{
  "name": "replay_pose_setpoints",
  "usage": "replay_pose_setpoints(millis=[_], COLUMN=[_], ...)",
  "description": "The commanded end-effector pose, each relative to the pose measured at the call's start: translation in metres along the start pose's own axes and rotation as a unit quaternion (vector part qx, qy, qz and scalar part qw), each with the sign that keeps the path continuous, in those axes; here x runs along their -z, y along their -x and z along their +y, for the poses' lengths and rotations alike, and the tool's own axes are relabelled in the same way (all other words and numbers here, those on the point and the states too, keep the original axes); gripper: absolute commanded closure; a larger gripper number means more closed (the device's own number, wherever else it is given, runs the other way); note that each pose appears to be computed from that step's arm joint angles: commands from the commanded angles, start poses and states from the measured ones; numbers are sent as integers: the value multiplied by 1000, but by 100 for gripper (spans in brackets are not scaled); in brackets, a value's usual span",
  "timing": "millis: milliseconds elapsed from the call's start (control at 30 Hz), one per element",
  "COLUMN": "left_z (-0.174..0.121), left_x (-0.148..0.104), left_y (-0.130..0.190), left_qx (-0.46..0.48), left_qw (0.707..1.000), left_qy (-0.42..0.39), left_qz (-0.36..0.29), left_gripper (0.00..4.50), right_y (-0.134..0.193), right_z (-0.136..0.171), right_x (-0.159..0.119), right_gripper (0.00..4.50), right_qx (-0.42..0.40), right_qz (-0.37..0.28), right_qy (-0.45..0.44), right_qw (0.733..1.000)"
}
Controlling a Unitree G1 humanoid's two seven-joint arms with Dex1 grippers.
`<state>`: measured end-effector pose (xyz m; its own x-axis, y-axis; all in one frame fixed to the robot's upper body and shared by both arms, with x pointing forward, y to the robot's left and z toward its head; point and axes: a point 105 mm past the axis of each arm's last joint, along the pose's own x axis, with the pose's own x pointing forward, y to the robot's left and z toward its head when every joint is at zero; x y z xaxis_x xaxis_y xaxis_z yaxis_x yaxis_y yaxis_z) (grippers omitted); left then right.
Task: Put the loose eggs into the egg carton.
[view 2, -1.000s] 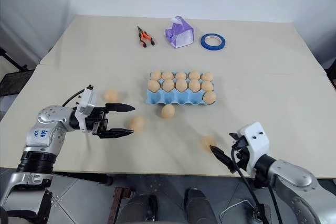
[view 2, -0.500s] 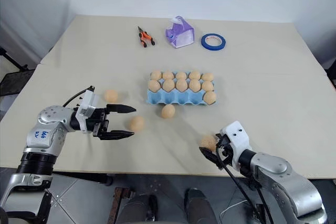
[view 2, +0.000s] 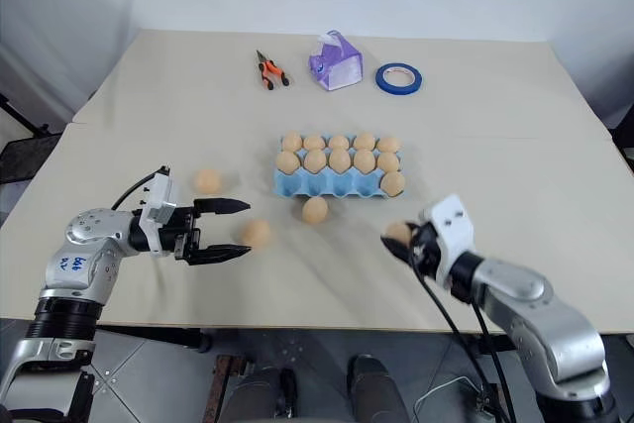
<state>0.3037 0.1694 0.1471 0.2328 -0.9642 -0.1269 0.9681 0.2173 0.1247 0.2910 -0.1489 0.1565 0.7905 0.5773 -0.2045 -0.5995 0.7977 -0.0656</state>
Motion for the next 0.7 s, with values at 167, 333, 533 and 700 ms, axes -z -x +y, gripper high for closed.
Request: replay_pose_setpoints(millis=[167, 333, 533, 700], left_z=[11, 19, 18, 10], left_x=[-19, -20, -20, -18], left_y=[2, 6, 21, 39], left_qx=[-51, -93, -125, -142], left_qw=[997, 993, 990, 989], left_qy=[-39, -49, -52, -43], left_qz=[-39, -45, -40, -21], left_gripper=[0, 0, 0, 0], right_y=[-35, -65, -81, -89], right_z=[-12, -13, -20, -20], right_x=[-39, -42, -42, -40], right_gripper=[272, 272, 272, 272], right_qx=[26, 27, 40, 41], right_qz=[-44, -48, -45, -44], right_qy=[2, 14, 31, 42], right_qw=[999, 998, 998, 997])
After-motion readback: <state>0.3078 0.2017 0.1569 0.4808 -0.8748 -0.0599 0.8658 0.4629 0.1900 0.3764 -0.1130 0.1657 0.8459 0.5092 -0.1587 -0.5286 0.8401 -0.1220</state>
